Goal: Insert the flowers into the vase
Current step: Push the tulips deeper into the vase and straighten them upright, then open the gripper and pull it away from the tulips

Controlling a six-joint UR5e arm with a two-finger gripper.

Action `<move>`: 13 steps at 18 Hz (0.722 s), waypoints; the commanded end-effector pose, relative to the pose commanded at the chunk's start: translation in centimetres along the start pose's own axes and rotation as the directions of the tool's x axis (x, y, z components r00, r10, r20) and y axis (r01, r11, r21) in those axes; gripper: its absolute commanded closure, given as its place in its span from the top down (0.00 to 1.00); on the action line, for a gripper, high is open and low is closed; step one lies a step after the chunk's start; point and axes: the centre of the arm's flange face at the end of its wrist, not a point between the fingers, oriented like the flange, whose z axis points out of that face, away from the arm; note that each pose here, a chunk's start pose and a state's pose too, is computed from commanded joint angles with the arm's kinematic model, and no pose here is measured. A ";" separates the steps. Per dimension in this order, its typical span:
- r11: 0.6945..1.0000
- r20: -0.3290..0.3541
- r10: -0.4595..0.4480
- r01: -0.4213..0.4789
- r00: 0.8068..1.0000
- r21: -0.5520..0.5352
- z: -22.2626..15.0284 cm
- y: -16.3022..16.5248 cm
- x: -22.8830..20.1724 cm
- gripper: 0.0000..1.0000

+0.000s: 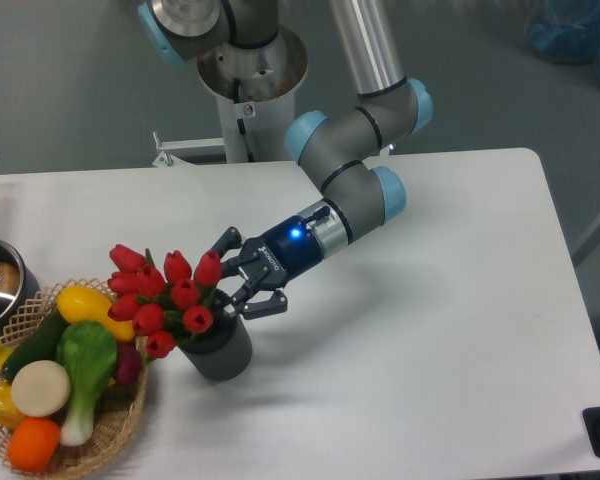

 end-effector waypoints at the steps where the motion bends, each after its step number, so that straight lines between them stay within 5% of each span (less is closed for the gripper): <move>1: 1.000 0.005 0.003 -0.003 1.000 0.000 -0.2 -0.2 -0.1 0.87; 3: 1.000 0.020 0.005 -0.005 1.000 0.000 -1.1 -0.3 -0.4 1.00; 13: 0.990 0.157 0.130 -0.119 0.979 -0.079 -8.8 -6.5 -1.8 1.00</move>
